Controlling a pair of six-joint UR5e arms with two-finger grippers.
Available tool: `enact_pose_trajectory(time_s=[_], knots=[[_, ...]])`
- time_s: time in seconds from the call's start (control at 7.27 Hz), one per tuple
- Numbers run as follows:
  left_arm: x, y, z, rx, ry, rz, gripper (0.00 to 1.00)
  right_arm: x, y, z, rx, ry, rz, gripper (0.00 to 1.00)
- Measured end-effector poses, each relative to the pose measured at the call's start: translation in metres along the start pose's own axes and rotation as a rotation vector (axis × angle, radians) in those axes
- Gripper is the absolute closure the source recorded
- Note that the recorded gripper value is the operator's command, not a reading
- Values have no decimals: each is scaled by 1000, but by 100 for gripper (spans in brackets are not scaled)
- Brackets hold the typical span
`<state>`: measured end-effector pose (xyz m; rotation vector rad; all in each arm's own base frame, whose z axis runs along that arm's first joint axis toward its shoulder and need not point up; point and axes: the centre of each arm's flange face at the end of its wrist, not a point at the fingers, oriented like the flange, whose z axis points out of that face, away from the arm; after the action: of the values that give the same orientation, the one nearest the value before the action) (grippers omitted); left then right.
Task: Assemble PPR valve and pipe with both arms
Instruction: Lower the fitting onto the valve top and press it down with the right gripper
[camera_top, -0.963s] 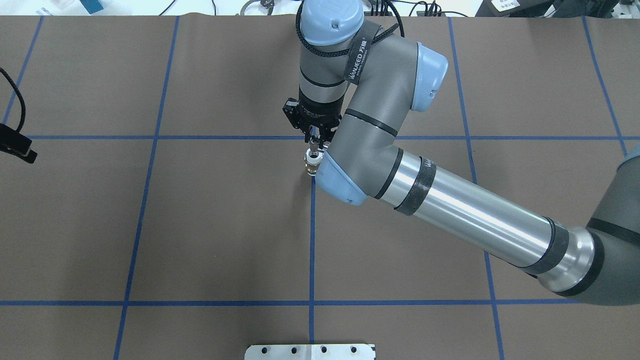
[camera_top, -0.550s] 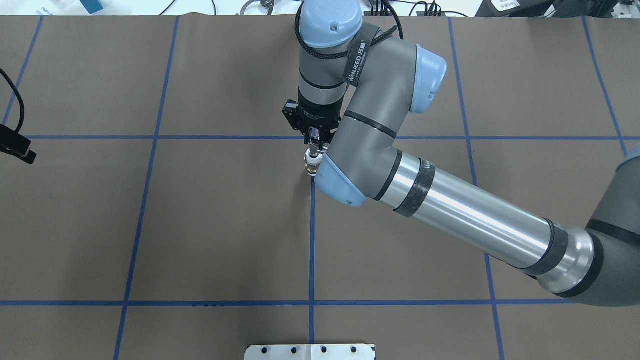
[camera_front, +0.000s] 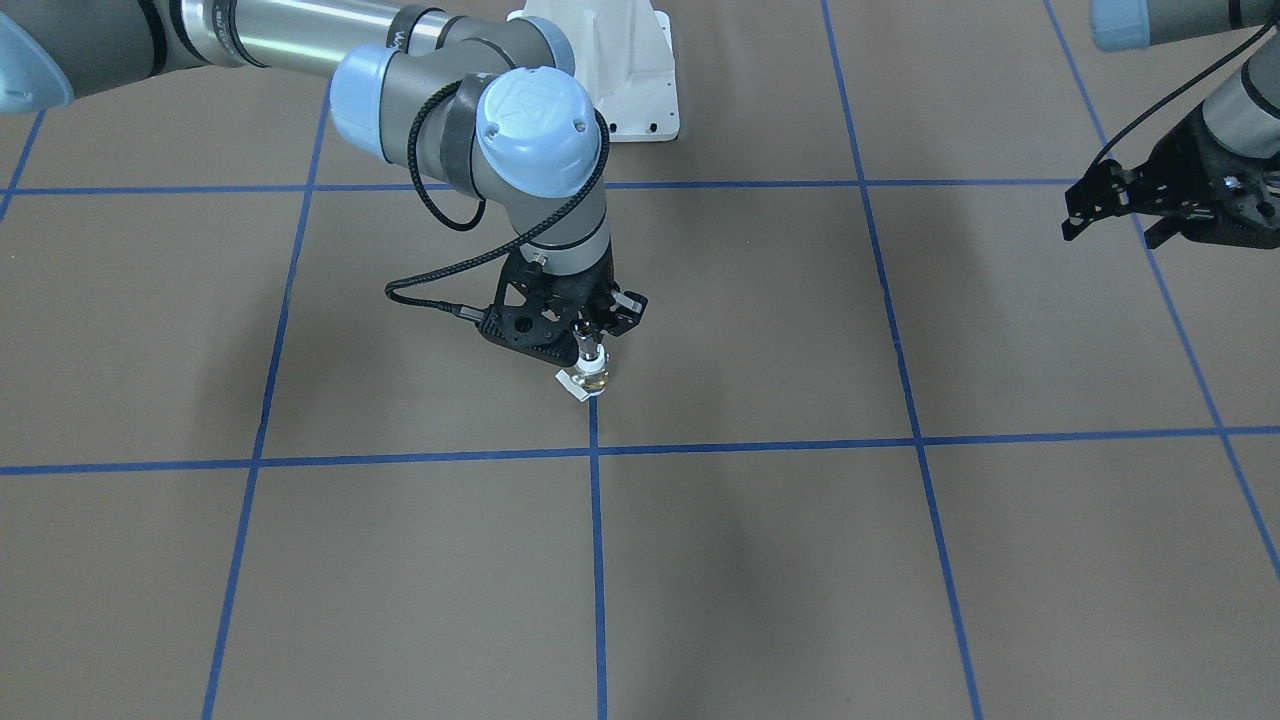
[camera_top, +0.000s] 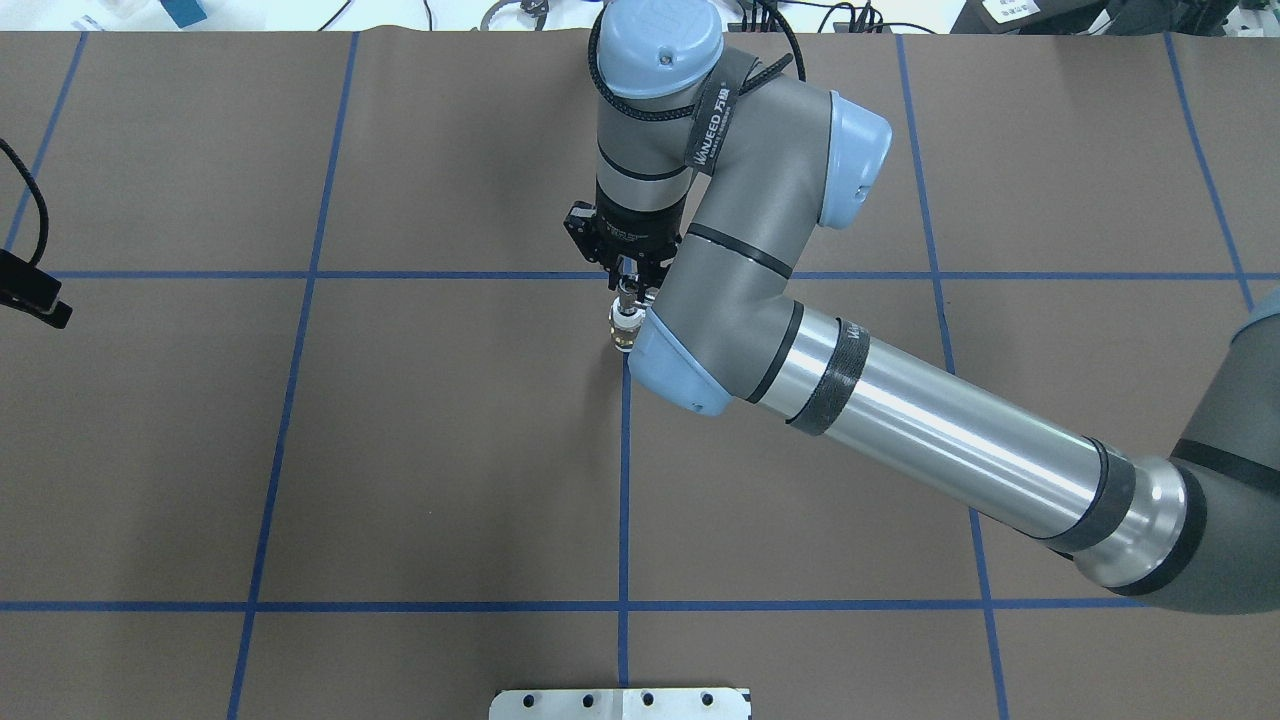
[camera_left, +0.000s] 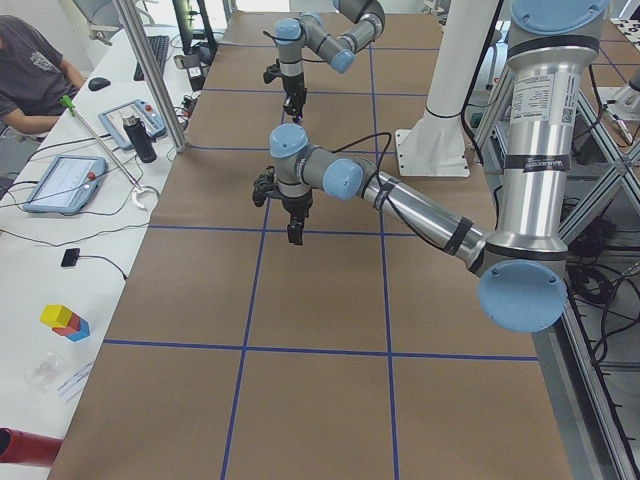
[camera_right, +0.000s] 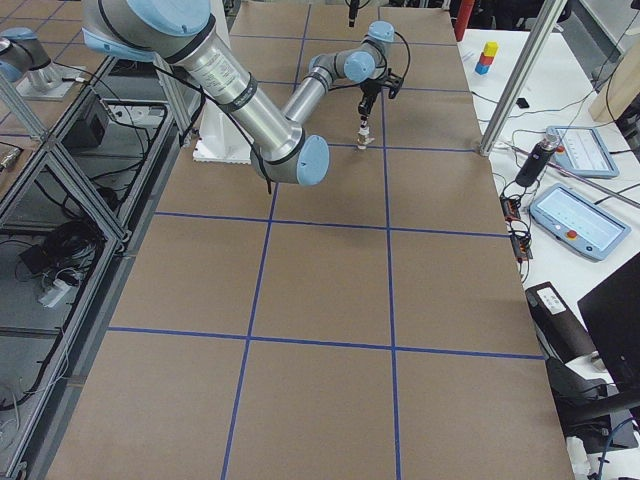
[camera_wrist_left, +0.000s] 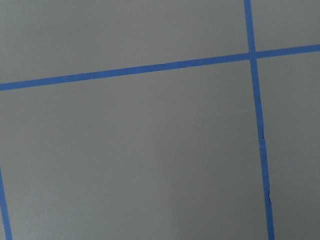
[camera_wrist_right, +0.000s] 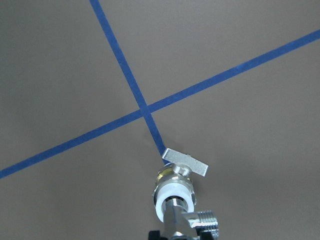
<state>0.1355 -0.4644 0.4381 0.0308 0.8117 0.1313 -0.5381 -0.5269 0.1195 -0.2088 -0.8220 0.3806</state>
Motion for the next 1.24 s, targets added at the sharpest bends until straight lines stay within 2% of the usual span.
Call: enact_pose_trajectory(time_s=[1.24], knots=[[1, 0, -1, 2, 1, 0, 0, -1, 0, 3, -1, 5, -2, 100]])
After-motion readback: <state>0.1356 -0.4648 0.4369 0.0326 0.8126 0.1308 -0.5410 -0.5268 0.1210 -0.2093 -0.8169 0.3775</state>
